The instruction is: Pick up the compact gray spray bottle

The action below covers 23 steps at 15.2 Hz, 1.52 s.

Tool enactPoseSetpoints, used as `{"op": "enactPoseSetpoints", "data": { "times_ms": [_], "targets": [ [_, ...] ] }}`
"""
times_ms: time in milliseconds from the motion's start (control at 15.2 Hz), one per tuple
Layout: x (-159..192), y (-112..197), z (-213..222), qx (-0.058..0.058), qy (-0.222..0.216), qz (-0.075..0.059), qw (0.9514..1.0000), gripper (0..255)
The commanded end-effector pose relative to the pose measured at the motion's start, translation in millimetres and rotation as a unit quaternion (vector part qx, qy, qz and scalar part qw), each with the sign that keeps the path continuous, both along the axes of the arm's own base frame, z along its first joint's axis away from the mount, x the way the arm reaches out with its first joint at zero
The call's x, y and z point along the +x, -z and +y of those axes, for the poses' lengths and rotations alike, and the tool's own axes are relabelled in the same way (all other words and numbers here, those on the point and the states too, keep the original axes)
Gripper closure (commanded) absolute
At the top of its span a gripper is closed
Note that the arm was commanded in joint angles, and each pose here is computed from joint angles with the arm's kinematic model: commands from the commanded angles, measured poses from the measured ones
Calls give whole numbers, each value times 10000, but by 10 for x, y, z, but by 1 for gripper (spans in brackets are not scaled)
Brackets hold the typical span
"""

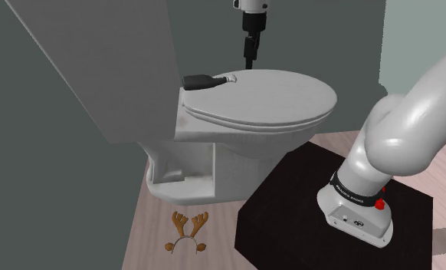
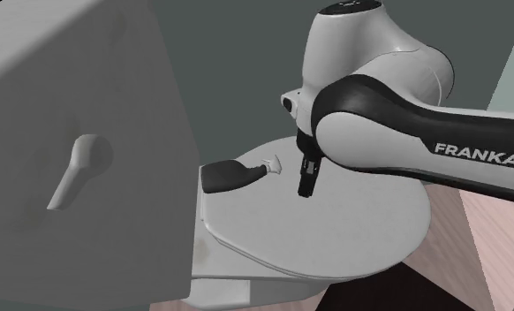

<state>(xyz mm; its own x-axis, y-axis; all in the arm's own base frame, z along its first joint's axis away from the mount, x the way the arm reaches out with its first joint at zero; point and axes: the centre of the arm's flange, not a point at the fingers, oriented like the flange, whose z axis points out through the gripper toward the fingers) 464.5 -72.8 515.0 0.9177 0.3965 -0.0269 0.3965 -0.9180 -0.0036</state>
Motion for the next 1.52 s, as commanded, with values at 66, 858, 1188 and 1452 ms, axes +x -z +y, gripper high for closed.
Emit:
{"op": "enactPoseSetpoints", "data": {
  "times_ms": [66,858,1188,1452],
  "targets": [
    [343,165,-17,81,-336,-20,9994,0],
    [1626,835,91,376,-1503,-68,9879,0],
    [1626,1099,91,376,-1503,-68,9879,0],
    [1626,1182,91,376,-1503,-68,9879,0]
  ]
}}
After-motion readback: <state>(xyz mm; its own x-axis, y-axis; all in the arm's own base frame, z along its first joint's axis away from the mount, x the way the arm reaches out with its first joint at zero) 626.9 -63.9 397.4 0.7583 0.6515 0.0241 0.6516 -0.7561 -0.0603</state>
